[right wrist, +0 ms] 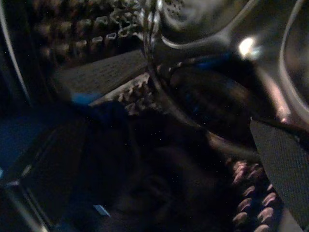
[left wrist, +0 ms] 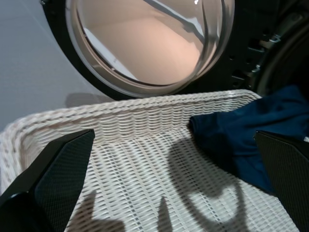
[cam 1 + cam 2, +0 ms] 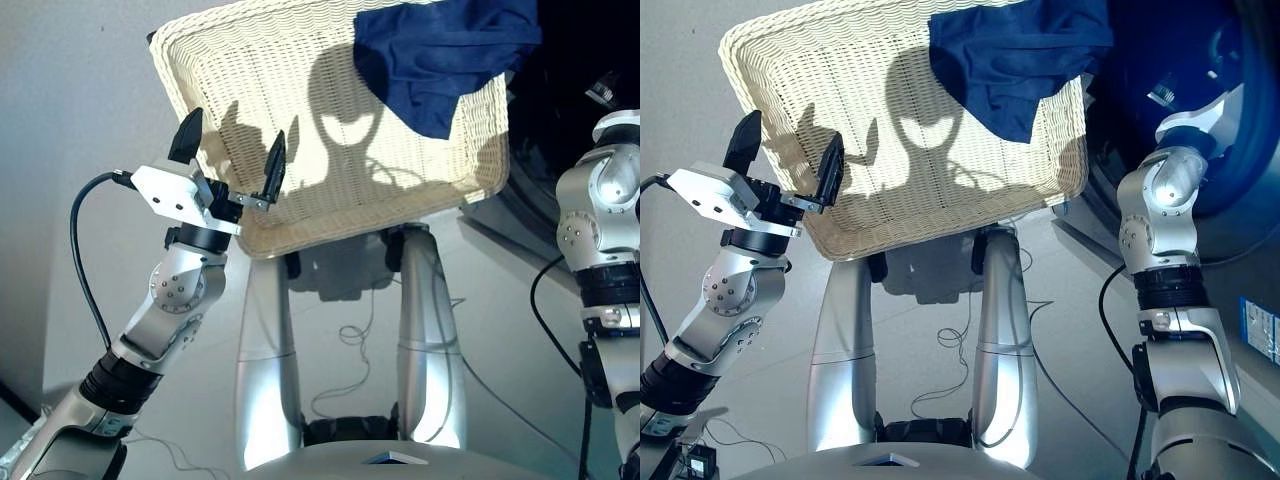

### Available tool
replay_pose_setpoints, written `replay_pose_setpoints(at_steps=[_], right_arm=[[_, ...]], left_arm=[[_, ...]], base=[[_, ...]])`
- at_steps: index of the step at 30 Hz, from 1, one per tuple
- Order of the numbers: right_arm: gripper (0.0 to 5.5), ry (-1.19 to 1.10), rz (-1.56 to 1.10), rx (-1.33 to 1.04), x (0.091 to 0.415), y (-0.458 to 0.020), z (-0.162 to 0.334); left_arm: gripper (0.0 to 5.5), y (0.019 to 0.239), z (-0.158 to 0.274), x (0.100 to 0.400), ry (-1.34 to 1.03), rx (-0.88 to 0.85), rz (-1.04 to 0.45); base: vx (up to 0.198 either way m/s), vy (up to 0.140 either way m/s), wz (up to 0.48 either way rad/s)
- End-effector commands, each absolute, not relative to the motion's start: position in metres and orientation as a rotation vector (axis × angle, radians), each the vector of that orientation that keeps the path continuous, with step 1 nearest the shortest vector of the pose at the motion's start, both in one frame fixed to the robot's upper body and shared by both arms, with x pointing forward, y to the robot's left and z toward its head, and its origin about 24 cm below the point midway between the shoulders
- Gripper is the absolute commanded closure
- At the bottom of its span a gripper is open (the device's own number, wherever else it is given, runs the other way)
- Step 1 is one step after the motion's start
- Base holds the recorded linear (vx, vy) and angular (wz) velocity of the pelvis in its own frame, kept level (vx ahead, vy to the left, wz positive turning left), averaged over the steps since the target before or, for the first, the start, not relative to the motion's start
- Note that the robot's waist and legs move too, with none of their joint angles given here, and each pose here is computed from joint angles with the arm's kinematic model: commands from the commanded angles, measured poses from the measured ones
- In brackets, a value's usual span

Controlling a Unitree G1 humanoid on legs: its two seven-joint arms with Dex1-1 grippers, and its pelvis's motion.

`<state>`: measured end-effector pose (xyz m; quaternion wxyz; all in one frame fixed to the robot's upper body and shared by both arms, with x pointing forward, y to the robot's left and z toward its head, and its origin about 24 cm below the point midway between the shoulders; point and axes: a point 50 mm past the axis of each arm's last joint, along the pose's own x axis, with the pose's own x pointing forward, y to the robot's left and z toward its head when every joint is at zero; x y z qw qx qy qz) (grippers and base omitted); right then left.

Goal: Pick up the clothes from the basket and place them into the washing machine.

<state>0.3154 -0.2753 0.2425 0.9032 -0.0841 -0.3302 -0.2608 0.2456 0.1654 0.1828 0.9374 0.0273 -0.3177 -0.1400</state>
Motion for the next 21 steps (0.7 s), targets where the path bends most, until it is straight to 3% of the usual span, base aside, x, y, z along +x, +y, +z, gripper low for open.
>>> replay_pose_setpoints(at_steps=[1, 4, 10, 21], right_arm=[[0.0, -1.092, -0.279, -0.823, 0.275, -0.214, 0.3], [0.0, -1.089, -0.19, -1.086, 0.274, -0.198, 0.309], [0.0, -1.01, 0.04, -1.316, 0.292, -0.16, 0.314], [0.0, -0.735, 0.174, -1.426, 0.356, -0.13, 0.297]], left_arm=[[0.0, 0.159, 0.196, 0.222, -0.769, 0.104, -0.344], [0.0, 0.16, 0.194, 0.219, -0.749, 0.142, -0.372], [0.0, 0.154, 0.188, 0.226, -0.693, 0.137, -0.44], [0.0, 0.151, 0.185, 0.233, -0.66, 0.07, -0.463]], base=[[-0.074, -0.008, -0.036], [-0.025, -0.002, -0.012], [0.0, 0.0, 0.0], [0.0, 0.0, 0.0]])
